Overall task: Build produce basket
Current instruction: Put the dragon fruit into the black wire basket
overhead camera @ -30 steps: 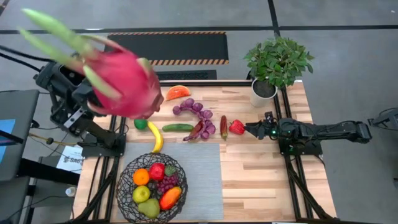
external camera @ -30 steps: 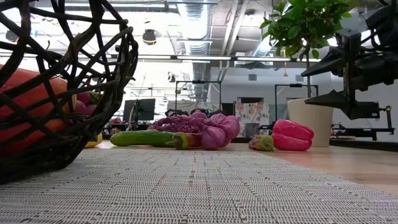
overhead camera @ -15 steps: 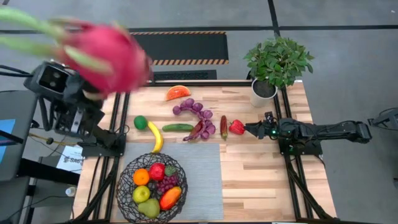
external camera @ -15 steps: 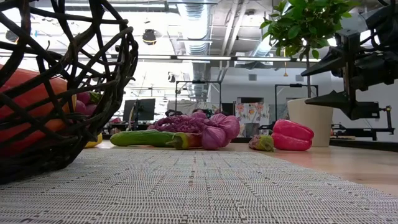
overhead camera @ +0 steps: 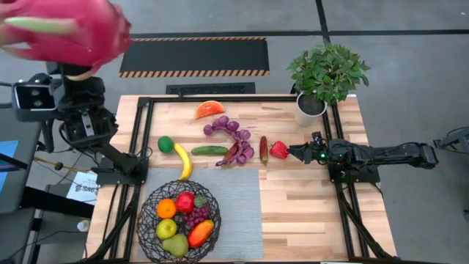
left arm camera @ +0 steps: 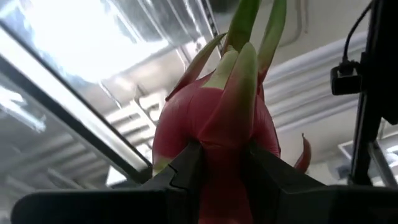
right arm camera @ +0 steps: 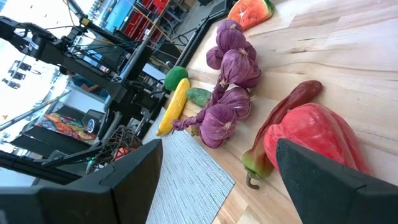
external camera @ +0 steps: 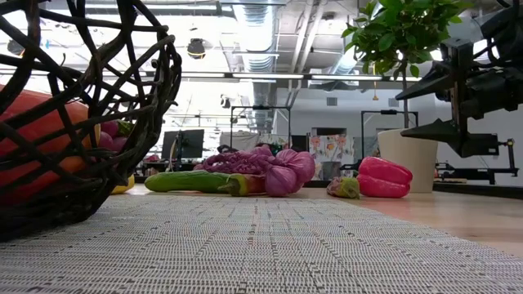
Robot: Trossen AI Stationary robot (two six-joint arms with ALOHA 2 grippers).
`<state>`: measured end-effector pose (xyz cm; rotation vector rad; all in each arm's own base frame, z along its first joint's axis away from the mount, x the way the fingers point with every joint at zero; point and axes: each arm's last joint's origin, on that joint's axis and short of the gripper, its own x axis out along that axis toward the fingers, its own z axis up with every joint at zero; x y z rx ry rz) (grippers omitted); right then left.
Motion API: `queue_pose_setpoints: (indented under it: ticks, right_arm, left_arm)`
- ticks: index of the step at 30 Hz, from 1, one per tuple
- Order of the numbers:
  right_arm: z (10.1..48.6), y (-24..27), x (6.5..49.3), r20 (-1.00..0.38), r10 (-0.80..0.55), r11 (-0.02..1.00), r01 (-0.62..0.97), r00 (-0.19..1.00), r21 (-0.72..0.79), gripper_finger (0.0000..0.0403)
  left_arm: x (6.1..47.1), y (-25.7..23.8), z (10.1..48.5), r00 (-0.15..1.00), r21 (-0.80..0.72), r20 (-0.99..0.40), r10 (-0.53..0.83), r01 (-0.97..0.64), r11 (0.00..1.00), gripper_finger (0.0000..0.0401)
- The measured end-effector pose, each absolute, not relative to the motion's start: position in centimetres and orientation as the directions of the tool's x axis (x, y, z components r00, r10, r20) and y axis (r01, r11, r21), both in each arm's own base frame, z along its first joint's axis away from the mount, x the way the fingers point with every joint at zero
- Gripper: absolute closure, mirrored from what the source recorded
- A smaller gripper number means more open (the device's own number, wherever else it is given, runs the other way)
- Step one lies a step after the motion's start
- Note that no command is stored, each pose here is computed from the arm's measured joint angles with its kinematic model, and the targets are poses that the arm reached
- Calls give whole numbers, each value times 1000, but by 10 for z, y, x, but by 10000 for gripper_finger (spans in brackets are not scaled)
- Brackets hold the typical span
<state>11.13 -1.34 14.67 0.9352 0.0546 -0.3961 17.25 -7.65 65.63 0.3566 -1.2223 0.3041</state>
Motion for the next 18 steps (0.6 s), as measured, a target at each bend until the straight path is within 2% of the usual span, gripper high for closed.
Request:
queue_pose_setpoints:
  ticks: [8, 18]
  right_arm:
    - [147, -13, 111, -215, -308, 527, 355, 927, 772, 69]
    - [147, -13, 111, -215, -309, 527, 355, 926, 772, 69]
  left_arm:
    - [167, -75, 658, 242, 136, 970, 16, -597, 791, 328]
    - [165, -76, 658, 203, 152, 979, -34, -598, 787, 328]
